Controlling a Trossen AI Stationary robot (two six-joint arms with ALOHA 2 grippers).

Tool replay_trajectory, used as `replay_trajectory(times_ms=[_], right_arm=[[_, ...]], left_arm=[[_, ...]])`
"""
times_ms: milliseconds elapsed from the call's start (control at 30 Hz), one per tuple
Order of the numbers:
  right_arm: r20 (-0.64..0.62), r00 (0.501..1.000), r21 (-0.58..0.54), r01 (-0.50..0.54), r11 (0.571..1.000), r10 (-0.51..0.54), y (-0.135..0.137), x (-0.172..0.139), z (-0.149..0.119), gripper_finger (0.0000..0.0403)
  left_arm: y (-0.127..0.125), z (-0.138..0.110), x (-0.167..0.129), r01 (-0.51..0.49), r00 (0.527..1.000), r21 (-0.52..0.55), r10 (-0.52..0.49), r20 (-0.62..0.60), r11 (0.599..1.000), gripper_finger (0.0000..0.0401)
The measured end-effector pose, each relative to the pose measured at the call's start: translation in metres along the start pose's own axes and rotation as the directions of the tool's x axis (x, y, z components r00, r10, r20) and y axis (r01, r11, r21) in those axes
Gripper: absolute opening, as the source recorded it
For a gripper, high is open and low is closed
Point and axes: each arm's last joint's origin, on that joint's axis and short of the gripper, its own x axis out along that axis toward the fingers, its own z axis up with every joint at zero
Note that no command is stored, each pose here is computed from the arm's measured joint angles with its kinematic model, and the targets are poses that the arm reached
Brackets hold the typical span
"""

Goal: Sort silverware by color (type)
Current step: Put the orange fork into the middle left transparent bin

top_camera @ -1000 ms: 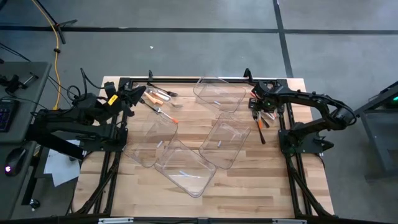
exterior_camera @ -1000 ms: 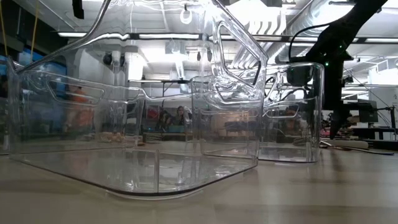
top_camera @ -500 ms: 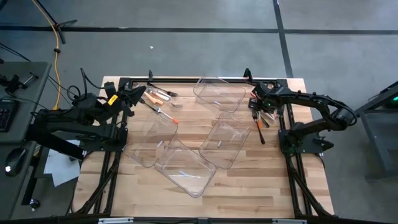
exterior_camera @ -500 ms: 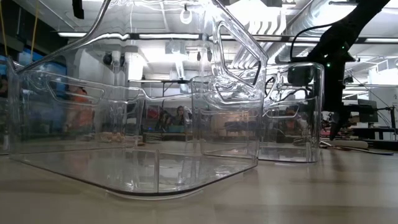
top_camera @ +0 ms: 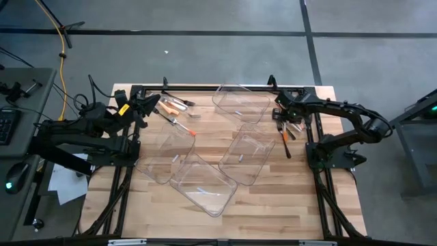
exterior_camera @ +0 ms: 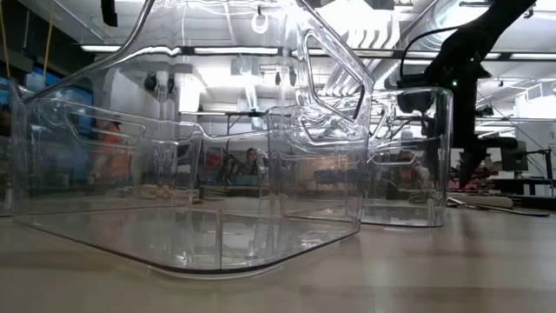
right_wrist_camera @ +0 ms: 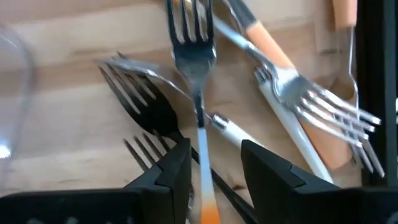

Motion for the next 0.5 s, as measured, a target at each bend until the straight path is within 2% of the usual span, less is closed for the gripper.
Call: replay_trajectory(times_ms=[500], right_arm=[[0.018,1.0,0.108,-0.027,0.994,0.026,-0.005,0.018,-0.011,0.0124]], left_arm=[[0.0,0.0,0.0,-0.003,1.0,-0.002,0.003,0.001,1.0,0.0003]])
